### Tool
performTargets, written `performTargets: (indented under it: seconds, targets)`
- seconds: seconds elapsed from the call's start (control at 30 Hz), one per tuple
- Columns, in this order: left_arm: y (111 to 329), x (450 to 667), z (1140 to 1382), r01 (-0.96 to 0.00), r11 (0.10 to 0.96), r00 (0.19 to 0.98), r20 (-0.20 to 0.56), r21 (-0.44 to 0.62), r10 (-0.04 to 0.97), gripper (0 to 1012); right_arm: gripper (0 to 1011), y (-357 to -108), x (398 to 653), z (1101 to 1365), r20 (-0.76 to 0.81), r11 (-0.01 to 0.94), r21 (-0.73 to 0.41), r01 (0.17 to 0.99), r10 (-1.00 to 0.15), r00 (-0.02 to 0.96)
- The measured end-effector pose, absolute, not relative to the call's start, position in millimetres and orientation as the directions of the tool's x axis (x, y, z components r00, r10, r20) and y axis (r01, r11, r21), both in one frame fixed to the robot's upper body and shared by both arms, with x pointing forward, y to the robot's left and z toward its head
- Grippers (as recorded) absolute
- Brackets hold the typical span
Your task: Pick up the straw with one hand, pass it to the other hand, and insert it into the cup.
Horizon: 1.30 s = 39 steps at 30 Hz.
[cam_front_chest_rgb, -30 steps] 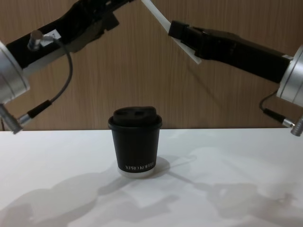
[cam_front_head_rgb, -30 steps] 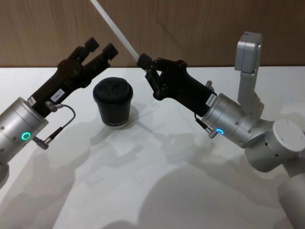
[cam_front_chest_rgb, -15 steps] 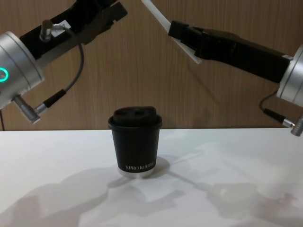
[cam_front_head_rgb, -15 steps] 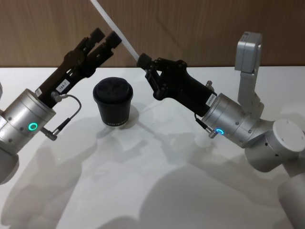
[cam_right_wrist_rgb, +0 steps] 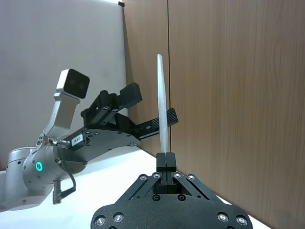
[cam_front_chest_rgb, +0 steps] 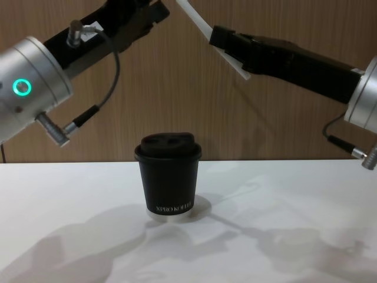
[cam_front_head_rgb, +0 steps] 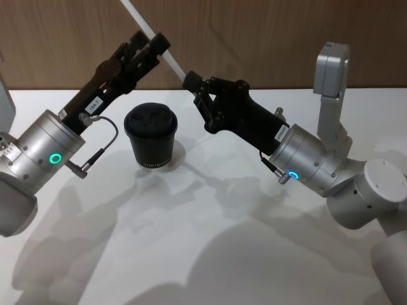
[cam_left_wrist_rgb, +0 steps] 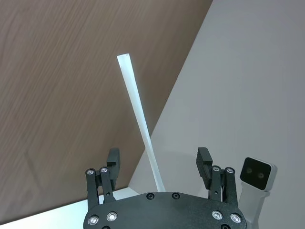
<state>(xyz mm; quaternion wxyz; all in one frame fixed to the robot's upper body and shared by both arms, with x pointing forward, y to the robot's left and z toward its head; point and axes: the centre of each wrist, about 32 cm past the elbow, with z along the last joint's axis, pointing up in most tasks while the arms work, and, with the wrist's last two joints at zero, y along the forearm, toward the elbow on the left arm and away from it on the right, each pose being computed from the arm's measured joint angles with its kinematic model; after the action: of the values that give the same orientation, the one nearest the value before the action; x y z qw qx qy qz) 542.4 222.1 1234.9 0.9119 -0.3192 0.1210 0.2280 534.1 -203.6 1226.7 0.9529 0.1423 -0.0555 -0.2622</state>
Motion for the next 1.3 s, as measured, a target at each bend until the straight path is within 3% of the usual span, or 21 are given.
performTargets:
  seconds: [0.47, 0.6, 0.93, 1.07, 1.3]
  targets:
    - [212, 553, 1237, -0.495, 0.699, 0.864, -0.378, -0.516, 0.333, 1000, 0, -204, 534, 1227, 0.031, 0.822, 0.300, 0.484, -0.515, 0.856]
    - [210, 555, 1238, -0.494, 0.700, 0.864, -0.377, -0.516, 0.333, 946, 0, -204, 534, 1227, 0.031, 0.822, 0.300, 0.484, -0.515, 0.856]
    - [209, 556, 1240, -0.492, 0.696, 0.867, -0.366, -0.523, 0.337, 675, 0, -204, 534, 1227, 0.031, 0.822, 0.300, 0.484, -0.515, 0.856]
    - [210, 556, 1240, -0.492, 0.693, 0.867, -0.365, -0.526, 0.339, 504, 0, -204, 534, 1227, 0.031, 0.822, 0.300, 0.484, -0.515, 0.856]
    - [212, 556, 1240, -0.493, 0.690, 0.867, -0.363, -0.530, 0.341, 299, 0, -204, 534, 1227, 0.031, 0.822, 0.300, 0.484, -0.515, 0.856]
